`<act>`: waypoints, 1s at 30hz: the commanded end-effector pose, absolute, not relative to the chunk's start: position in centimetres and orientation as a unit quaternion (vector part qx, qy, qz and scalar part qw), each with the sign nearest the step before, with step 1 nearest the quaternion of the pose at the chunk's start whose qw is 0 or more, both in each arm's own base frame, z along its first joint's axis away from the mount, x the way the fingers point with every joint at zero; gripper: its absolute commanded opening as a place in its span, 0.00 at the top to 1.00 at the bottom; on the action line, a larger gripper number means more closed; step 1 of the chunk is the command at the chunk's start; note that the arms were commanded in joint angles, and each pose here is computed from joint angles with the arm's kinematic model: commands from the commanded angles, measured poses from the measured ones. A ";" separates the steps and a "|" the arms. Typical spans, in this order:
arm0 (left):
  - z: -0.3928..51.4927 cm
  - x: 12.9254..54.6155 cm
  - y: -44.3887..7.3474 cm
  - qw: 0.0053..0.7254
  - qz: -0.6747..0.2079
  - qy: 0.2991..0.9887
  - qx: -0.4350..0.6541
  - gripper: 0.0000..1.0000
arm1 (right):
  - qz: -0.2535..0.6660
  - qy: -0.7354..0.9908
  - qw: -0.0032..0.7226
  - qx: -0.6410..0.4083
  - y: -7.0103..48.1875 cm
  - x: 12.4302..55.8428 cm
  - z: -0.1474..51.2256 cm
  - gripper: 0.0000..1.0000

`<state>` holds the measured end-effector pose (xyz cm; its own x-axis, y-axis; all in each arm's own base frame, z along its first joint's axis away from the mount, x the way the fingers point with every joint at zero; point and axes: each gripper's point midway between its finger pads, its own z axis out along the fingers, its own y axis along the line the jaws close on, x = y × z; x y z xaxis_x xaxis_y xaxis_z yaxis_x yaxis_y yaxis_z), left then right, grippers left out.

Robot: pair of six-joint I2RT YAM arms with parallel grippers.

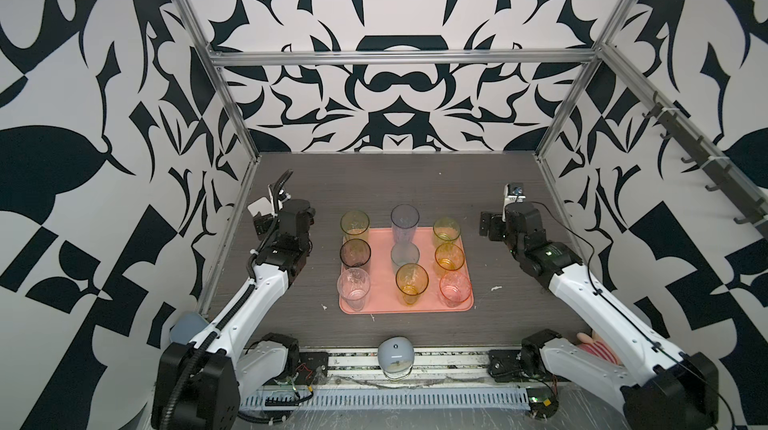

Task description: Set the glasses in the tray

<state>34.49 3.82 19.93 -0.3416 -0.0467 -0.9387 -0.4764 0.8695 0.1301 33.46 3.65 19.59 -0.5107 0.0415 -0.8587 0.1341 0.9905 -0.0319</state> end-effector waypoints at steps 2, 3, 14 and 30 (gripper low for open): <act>19.9 35.8 5.7 0.598 0.188 0.756 -0.189 0.01 | -0.059 0.830 0.550 0.069 2.0 36.1 19.9 0.00; 19.1 36.0 6.2 0.590 0.191 0.762 -0.189 0.01 | -0.066 0.828 0.553 0.068 1.6 36.5 19.3 0.00; 13.3 37.9 5.6 0.578 0.154 0.786 -0.157 0.01 | -0.117 0.826 0.549 0.056 -0.6 38.7 13.1 0.00; 9.5 38.7 4.8 0.595 0.084 0.790 -0.121 0.00 | -0.075 0.814 0.576 0.011 0.5 38.5 8.4 0.00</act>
